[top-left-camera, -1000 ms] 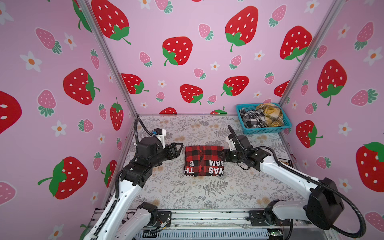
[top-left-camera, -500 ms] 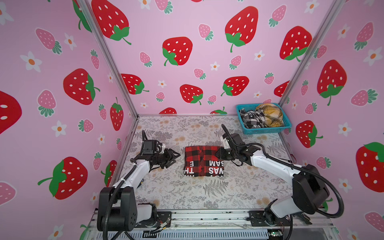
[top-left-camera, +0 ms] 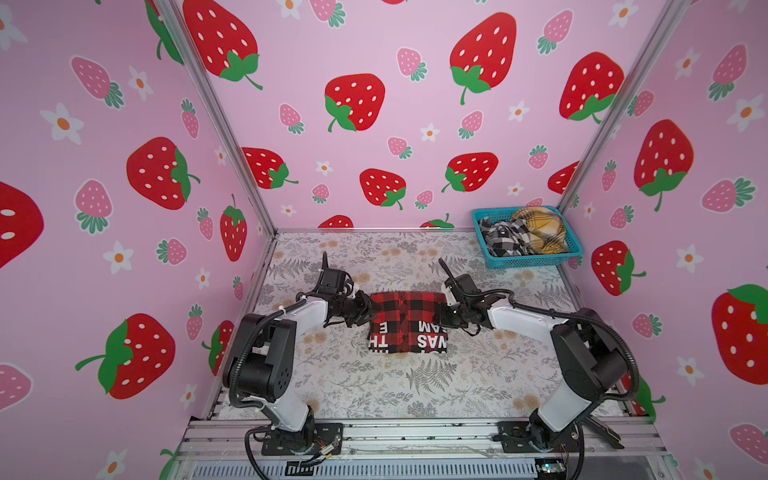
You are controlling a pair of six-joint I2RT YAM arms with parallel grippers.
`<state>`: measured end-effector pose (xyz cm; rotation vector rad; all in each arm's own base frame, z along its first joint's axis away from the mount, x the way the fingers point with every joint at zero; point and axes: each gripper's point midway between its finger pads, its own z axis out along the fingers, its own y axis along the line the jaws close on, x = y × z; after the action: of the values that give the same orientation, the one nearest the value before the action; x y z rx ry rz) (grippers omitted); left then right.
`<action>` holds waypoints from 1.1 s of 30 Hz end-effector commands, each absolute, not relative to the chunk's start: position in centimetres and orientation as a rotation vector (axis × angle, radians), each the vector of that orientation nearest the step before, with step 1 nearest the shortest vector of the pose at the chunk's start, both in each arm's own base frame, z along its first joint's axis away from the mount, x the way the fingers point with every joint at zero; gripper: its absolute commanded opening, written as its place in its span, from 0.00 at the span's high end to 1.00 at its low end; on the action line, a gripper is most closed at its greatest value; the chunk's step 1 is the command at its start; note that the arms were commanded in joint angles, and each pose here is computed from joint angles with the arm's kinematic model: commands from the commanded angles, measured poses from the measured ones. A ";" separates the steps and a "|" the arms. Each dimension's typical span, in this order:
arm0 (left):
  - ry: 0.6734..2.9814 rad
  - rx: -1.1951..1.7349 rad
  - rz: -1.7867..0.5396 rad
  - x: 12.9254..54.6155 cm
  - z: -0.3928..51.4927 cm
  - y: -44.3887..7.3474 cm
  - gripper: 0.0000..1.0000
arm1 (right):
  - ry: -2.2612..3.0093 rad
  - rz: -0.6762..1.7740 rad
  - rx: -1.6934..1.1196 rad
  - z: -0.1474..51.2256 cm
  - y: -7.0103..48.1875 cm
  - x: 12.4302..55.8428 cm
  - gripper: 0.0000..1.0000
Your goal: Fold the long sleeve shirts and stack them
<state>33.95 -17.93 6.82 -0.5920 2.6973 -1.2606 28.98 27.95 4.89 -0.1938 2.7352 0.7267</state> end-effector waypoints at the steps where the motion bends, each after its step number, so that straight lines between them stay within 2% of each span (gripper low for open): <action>1: 2.704 -0.625 -1.229 34.7 6.1 -17.9 0.64 | 2.748 0.718 -0.172 3.9 27.6 29.2 0.82; 6: 2.738 -0.605 -1.233 33.2 5.3 -18.2 0.60 | 2.741 0.706 -0.174 4.2 27.5 29.7 0.82; 10: 2.712 -0.487 -1.176 32.1 8.2 -17.5 0.47 | 2.693 0.714 -0.186 6.2 27.5 30.1 0.81; 12: 2.732 -0.437 -1.068 31.1 9.2 -16.3 0.35 | 2.674 0.706 -0.191 7.2 27.2 30.1 0.81; 15: 2.765 -0.438 -0.956 29.7 9.1 -14.2 0.29 | 2.649 0.704 -0.201 8.4 27.0 30.0 0.80; 19: 2.750 -0.599 -1.029 28.9 8.2 -12.0 0.25 | 2.614 0.731 -0.219 9.5 27.2 29.9 0.78; 23: 2.721 -0.660 -1.124 29.5 6.9 -12.0 0.13 | 2.629 0.763 -0.241 8.7 27.8 29.9 0.77; 33: 2.734 -0.780 -1.216 30.5 2.9 -13.3 0.13 | 2.770 0.689 -0.181 2.9 27.2 30.5 0.81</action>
<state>30.71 -12.99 4.37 -0.7417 2.7166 -1.2246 29.95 27.53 3.62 -0.2035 2.7468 0.7115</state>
